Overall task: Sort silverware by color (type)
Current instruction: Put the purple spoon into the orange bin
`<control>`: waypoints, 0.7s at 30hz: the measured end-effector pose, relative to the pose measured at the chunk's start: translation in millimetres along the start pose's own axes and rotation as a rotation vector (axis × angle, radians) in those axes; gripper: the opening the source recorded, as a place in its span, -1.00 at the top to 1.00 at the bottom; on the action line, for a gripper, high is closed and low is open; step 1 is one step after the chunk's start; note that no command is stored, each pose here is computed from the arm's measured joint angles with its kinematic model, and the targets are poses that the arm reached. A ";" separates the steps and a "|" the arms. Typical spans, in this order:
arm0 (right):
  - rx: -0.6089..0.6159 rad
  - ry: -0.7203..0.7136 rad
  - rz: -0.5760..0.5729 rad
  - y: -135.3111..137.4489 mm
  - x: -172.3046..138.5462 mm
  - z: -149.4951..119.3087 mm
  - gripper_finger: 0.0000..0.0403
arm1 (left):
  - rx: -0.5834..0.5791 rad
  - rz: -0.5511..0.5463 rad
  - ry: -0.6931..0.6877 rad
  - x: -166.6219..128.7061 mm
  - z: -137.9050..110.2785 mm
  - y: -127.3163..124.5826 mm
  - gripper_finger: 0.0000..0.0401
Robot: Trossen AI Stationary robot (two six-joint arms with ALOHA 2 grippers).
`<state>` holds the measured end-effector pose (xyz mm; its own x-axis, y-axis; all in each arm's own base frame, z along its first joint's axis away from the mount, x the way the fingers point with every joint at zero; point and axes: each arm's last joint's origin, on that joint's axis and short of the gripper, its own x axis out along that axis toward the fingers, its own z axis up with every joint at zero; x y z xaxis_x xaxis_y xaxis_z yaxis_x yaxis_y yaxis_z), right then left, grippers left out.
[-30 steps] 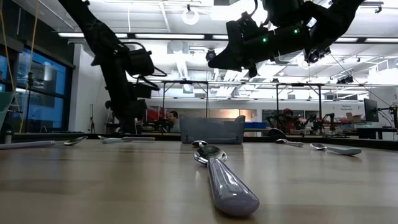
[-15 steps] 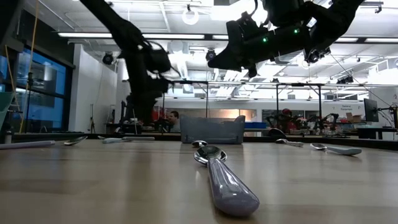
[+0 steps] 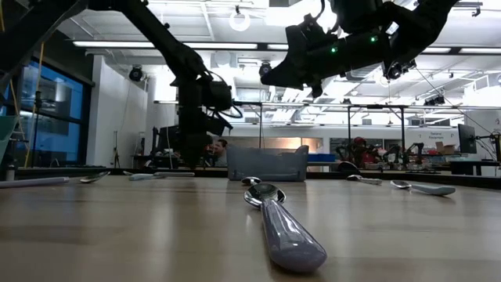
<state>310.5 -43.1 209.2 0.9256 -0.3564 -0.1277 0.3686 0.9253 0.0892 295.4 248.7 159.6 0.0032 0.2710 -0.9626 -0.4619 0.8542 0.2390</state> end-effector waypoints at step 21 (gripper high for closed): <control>0.000 0.000 0.000 0.1 0.0 0.0 1.00 | 0.001 -0.057 0.004 7.1 -3.9 13.8 0.14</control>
<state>310.5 -43.0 209.2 0.9257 -0.3560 -0.1279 0.3683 0.9255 0.0889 285.6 260.6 155.6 0.0256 0.2204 -0.9751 -0.4603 0.8684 0.1842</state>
